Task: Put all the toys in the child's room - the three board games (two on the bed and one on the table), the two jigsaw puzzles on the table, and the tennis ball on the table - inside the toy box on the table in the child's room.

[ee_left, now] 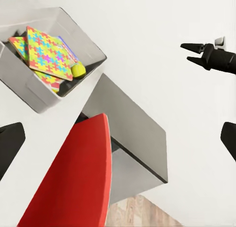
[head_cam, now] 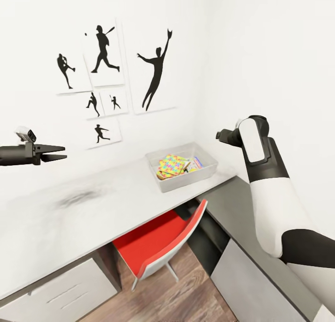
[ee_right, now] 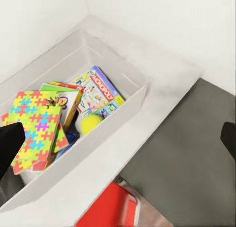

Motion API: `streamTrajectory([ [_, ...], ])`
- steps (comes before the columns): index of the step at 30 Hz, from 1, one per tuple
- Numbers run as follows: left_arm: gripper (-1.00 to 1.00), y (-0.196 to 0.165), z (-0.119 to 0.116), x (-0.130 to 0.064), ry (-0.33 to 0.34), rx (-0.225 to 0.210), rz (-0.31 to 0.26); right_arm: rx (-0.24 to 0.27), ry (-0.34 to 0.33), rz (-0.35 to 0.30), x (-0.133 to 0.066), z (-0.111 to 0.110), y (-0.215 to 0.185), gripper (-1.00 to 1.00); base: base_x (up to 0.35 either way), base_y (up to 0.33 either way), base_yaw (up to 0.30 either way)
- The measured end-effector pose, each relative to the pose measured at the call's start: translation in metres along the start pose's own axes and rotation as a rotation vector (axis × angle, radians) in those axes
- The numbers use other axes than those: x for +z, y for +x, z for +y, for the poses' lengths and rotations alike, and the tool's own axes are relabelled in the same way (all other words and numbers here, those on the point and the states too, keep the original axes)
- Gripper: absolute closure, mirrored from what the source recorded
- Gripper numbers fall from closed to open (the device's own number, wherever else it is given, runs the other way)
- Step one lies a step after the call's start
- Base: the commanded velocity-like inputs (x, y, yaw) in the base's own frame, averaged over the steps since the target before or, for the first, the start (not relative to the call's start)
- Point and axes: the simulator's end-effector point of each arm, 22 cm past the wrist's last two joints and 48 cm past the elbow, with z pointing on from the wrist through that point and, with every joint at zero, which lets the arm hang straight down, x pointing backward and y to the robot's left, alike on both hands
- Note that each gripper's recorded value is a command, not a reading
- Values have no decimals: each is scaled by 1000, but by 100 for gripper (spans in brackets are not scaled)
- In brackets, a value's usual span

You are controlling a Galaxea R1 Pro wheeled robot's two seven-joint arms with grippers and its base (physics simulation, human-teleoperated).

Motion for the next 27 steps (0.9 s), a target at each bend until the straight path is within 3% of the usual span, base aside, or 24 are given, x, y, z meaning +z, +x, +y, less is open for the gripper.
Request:
streamTrajectory([
  [14,-100,-5,-11,-8,0,17,-12,-1,-1,9,-6,-2,7,-100,-140,78,-187],
  [27,-100,-9,-22,-11,8,32,-20,0,-3,3,-14,-3,4,-100,-34,16,-187],
])
